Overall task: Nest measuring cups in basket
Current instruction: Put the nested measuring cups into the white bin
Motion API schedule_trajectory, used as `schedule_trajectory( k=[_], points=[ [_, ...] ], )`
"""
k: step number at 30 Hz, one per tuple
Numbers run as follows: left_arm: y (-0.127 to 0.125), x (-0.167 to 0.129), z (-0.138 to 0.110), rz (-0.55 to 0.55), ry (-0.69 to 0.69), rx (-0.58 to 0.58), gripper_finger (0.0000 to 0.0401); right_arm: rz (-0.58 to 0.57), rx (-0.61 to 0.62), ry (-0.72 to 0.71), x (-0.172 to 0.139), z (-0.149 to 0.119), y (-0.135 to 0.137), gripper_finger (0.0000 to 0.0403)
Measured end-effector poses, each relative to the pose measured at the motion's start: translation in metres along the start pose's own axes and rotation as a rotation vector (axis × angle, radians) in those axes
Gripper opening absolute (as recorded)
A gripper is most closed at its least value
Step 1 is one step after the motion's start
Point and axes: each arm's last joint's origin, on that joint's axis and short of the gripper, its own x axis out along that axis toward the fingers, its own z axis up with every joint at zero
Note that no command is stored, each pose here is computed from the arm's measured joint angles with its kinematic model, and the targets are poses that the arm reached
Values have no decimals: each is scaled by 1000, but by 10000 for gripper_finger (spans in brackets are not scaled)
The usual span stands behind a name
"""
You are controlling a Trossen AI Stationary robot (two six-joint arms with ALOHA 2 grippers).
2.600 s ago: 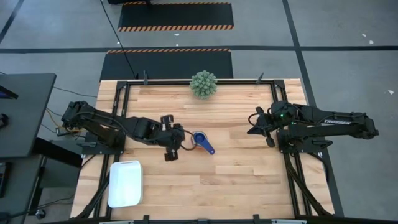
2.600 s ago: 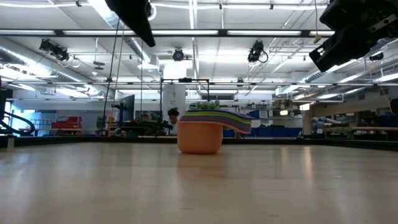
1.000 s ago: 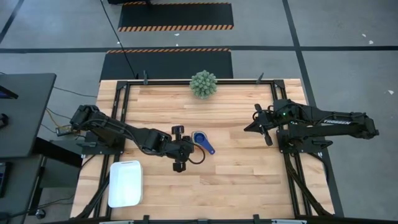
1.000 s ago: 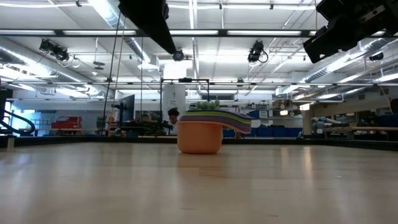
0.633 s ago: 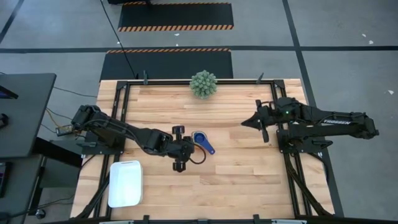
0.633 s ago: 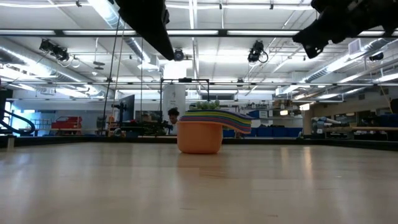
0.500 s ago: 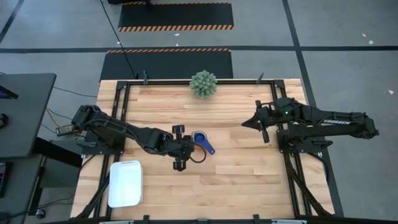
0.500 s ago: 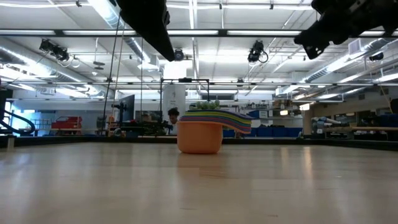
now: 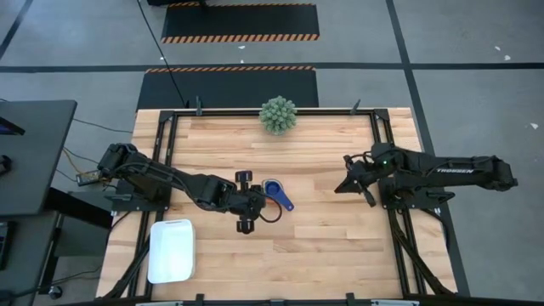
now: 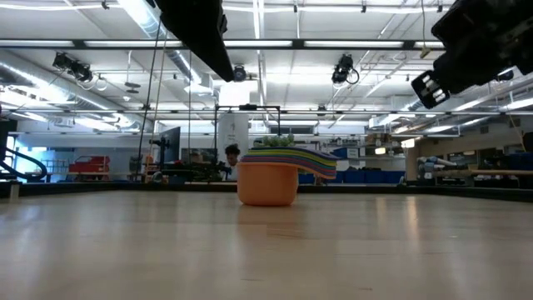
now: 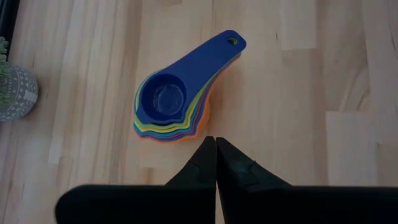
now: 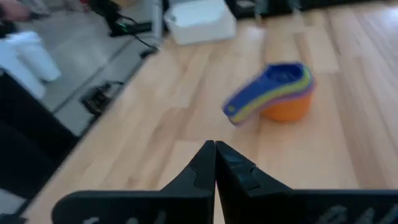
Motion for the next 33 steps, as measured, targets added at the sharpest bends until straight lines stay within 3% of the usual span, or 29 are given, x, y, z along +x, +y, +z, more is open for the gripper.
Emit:
schedule_trajectory(
  k=[4,12,22,33],
  points=[
    [0,0,0,0,0,1,5,-66,16,39,2,-10,-3,14],
    [0,0,0,0,0,4,5,-73,26,63,2,-13,-4,14],
    [-10,-1,3,-4,-47,189,4,-73,20,50,2,-11,-4,14],
    [-28,33,11,-10,-103,119,5,-72,17,45,2,-11,-4,14]
  ],
)
